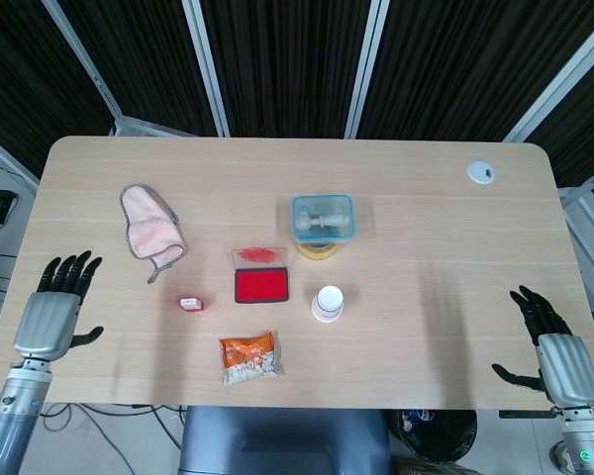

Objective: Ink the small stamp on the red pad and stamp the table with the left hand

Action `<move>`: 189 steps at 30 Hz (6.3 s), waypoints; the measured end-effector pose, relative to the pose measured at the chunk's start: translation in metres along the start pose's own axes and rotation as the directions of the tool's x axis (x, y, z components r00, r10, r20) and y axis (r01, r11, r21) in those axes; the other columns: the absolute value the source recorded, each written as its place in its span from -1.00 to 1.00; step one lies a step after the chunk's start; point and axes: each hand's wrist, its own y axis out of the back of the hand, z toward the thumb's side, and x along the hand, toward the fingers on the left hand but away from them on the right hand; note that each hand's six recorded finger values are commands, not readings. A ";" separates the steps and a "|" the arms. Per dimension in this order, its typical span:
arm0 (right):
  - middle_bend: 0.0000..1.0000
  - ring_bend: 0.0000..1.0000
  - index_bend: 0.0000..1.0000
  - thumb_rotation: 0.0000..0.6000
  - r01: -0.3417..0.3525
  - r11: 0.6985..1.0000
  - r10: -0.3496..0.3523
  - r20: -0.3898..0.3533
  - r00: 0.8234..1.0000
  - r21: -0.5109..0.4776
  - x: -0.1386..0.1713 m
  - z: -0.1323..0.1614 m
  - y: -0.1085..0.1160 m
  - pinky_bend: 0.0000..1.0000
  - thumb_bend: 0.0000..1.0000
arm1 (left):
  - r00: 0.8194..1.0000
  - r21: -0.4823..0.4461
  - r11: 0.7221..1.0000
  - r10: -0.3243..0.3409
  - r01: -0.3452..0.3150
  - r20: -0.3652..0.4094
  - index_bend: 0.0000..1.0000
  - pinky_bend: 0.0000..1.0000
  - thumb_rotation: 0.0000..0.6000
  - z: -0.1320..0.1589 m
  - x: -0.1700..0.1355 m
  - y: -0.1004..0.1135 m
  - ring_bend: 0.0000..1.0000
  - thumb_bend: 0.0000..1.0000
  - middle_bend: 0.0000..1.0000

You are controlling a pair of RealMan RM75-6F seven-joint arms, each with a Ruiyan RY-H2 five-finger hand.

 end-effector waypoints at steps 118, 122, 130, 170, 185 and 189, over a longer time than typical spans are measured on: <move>-1.00 -1.00 -1.00 1.00 -0.024 0.996 0.026 0.021 0.999 -0.082 -0.003 -0.004 0.003 -0.63 -0.72 | 0.970 0.109 0.988 -0.126 0.105 0.207 0.46 0.22 1.00 0.216 0.136 -0.061 0.11 -0.03 0.47; -1.00 -1.00 -1.00 1.00 -0.027 0.996 0.029 0.025 0.999 -0.088 -0.004 -0.004 0.002 -0.63 -0.72 | 0.969 0.121 0.986 -0.135 0.112 0.207 0.47 0.23 1.00 0.225 0.141 -0.064 0.13 -0.03 0.49; -1.00 -1.00 -1.00 1.00 -0.032 0.995 0.035 0.027 0.999 -0.094 -0.004 -0.004 0.002 -0.63 -0.71 | 0.968 0.178 0.976 -0.162 0.129 0.190 0.47 0.24 1.00 0.236 0.148 -0.068 0.13 -0.03 0.50; -1.00 -1.00 -1.00 1.00 -0.041 0.992 0.044 0.027 0.999 -0.118 -0.005 -0.004 0.003 -0.63 -0.69 | 0.965 0.262 0.950 -0.215 0.171 0.150 0.49 0.27 1.00 0.269 0.160 -0.086 0.16 -0.02 0.52; -1.00 -1.00 -1.00 1.00 -0.041 0.992 0.044 0.026 0.999 -0.121 -0.005 -0.004 0.003 -0.63 -0.69 | 0.964 0.279 0.944 -0.225 0.179 0.142 0.50 0.28 1.00 0.269 0.161 -0.095 0.17 -0.01 0.54; -1.00 -1.00 -1.00 1.00 -0.041 0.992 0.045 0.027 0.999 -0.122 -0.005 -0.004 0.003 -0.63 -0.68 | 0.963 0.279 0.943 -0.227 0.181 0.142 0.51 0.29 1.00 0.269 0.162 -0.098 0.18 -0.01 0.54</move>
